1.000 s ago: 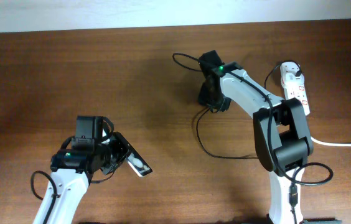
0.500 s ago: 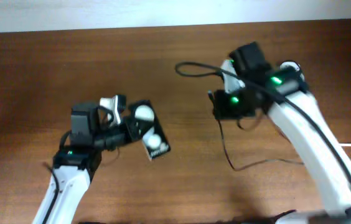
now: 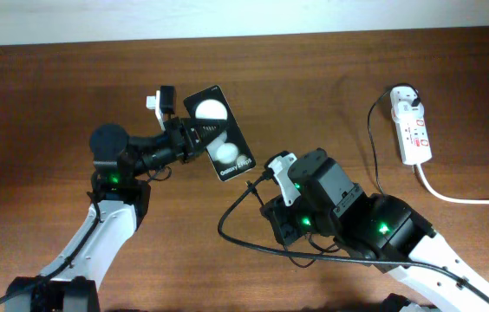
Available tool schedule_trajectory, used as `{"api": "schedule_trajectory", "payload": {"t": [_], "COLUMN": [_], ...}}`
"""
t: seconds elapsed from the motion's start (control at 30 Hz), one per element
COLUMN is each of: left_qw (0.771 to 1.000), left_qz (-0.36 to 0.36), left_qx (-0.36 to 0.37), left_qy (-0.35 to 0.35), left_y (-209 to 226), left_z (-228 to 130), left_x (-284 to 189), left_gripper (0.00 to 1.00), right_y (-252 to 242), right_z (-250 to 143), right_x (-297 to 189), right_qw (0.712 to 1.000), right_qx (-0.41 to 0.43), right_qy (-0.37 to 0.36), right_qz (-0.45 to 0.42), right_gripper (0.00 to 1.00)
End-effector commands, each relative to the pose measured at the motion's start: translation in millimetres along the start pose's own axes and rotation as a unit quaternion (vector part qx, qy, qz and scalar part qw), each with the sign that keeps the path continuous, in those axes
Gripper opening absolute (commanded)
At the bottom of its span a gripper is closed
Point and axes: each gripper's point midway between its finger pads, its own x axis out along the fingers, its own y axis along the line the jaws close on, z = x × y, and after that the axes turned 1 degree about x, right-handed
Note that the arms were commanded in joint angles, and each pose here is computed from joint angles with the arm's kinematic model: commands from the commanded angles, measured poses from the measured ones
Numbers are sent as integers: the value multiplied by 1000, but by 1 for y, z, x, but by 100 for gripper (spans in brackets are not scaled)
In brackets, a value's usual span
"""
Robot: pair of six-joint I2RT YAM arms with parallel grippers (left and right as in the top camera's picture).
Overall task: Plug charger to phone and switch on socket
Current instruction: 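Insert the USB-C plug into the phone's bottom port with the right gripper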
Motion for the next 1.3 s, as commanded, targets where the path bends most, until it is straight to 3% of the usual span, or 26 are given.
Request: {"api": "schedule_trajectory", "payload": {"t": [0.0, 0.13, 0.37, 0.47, 0.53, 1.27], "left_qw": [1000, 1000, 998, 998, 998, 1000], "left_qz": [-8, -8, 4, 4, 4, -2], "left_qx": [7, 7, -59, -55, -55, -9], "left_qy": [7, 7, 9, 9, 10, 30], "left_y": [-9, -9, -1, -1, -1, -3], "left_z": [1, 1, -1, -1, -1, -8], "left_x": [0, 0, 0, 0, 0, 0], "left_gripper": [0, 0, 0, 0, 0, 0], "right_y": [5, 7, 14, 14, 5, 10], "right_z": [4, 8, 7, 6, 11, 18], "right_x": [-1, -1, 1, 3, 2, 17], "right_qw": [1000, 1000, 999, 997, 998, 999], "right_qx": [-1, -4, -45, -68, -38, -11], "right_qy": [-10, -17, -15, -23, -34, -35], "right_qz": [10, 14, 20, -4, -31, -16], "right_gripper": [4, 4, 4, 4, 4, 4]}}
